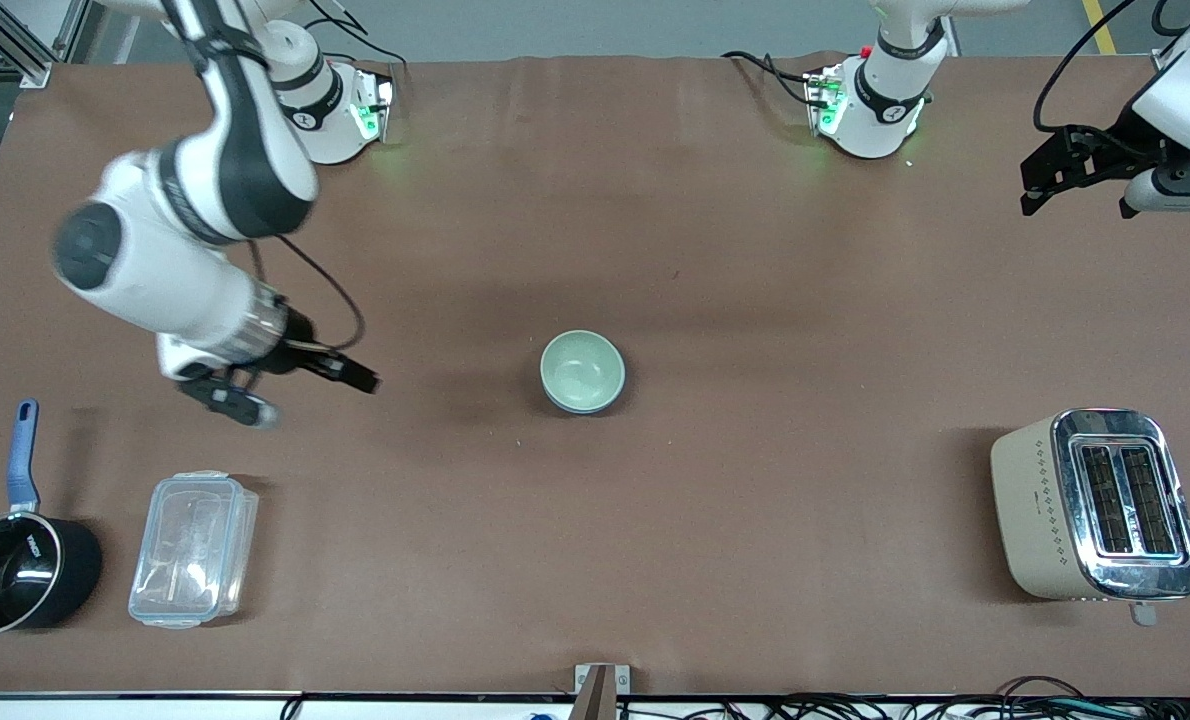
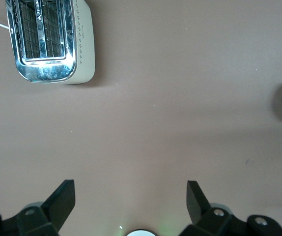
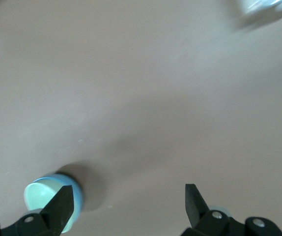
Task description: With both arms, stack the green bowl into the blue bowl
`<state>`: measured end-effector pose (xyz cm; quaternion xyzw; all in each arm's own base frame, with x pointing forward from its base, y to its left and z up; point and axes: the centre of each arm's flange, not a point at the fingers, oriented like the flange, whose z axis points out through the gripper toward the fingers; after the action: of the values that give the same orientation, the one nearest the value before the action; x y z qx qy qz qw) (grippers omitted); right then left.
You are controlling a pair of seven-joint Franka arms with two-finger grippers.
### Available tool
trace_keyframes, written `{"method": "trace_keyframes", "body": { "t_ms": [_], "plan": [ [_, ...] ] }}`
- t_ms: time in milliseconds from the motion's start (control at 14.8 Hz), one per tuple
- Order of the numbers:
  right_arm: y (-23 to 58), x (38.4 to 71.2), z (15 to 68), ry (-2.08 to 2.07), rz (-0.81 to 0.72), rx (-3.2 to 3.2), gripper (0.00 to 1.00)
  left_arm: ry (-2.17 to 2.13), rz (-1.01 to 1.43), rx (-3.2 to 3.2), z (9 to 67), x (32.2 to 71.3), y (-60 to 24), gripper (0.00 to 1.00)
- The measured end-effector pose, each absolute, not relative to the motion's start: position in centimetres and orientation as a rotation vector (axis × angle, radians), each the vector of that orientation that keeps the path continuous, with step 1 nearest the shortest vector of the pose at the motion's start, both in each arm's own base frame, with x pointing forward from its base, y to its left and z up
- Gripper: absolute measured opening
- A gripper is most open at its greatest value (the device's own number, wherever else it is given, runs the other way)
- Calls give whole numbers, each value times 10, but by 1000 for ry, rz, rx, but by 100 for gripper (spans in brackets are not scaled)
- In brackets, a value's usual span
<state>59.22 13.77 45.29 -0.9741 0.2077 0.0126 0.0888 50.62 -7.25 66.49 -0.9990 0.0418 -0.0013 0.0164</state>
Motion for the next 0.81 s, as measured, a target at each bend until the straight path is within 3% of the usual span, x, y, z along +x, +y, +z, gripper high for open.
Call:
{"method": "trace_keyframes", "body": {
  "t_ms": [405,811],
  "plan": [
    [27,550,510,477,-31,-3023,100,128,-4,-3106,665,507,-72,100],
    [-47,550,581,470,-133,-3038,100,127,3,-3106,663,508,-72,100]
  ]
}}
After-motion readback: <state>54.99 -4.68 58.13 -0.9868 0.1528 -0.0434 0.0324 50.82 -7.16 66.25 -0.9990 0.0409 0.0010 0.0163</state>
